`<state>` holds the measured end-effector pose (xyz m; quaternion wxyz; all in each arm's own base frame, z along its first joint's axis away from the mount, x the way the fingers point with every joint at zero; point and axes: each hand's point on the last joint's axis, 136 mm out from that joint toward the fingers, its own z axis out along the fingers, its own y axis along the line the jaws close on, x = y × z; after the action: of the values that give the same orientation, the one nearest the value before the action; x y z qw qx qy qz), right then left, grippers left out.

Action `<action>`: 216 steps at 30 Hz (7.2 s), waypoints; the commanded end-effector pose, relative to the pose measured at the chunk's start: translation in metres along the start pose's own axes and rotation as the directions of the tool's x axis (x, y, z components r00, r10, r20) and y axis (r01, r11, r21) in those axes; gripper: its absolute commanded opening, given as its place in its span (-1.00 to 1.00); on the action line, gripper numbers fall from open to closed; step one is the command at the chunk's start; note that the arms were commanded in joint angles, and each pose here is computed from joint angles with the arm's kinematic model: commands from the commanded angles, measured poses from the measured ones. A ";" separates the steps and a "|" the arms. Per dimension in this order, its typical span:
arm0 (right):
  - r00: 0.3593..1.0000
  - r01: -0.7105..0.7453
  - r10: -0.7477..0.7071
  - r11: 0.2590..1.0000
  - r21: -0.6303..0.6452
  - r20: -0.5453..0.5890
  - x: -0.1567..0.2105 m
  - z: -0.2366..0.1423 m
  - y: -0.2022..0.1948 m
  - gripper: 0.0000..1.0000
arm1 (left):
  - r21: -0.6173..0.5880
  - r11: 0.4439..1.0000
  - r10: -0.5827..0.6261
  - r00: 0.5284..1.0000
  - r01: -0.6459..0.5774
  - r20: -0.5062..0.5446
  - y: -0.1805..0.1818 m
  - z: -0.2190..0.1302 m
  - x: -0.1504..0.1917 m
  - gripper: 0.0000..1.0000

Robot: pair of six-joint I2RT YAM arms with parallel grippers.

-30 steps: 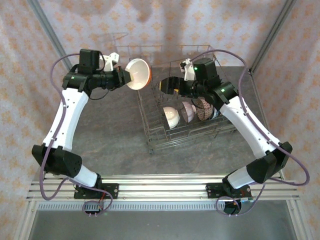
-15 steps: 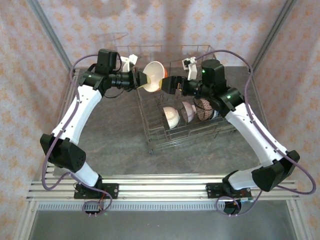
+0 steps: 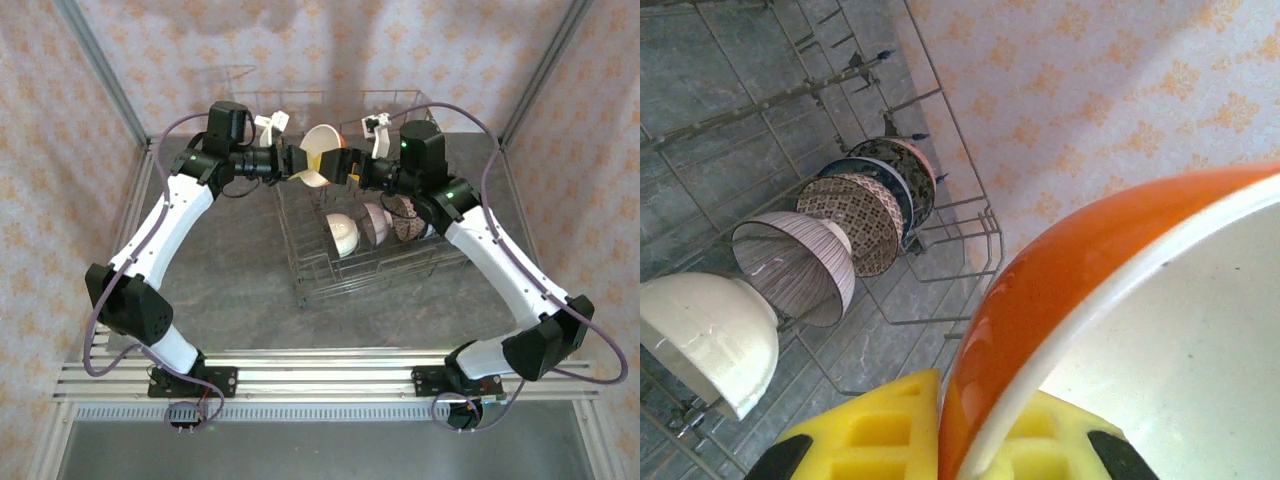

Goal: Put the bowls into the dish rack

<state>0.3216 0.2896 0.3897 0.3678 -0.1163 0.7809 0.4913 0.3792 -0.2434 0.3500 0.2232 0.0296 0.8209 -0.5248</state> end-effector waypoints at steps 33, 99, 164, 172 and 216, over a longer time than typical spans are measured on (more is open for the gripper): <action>0.991 -0.034 0.043 0.997 -0.066 0.130 -0.027 -0.012 0.016 0.17 | -0.028 0.999 0.025 1.000 -0.025 0.006 0.005 0.010 -0.003 -0.83; 0.891 0.444 -0.217 0.598 0.667 -0.398 -0.050 0.049 -0.270 0.15 | -0.722 0.690 0.062 0.988 0.060 0.142 0.147 -0.097 0.000 0.31; 0.721 0.667 -0.141 0.408 0.623 -0.678 0.031 0.105 -0.336 0.24 | -0.744 0.663 0.020 0.990 0.089 0.137 0.160 -0.094 0.026 0.31; 0.740 0.649 -0.144 0.408 0.642 -0.657 0.025 0.102 -0.331 0.50 | -0.737 0.670 0.024 0.989 0.090 0.143 0.158 -0.098 0.029 0.31; 0.835 0.543 -0.293 0.575 0.613 -0.465 -0.036 0.068 -0.214 0.78 | -0.658 0.748 0.047 0.983 0.084 0.178 0.131 -0.090 0.036 0.31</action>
<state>0.5078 0.2350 0.2150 0.3361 -0.2348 0.9119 -0.0169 0.3574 -0.1062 0.2407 0.2658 -0.1181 0.9374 -0.1917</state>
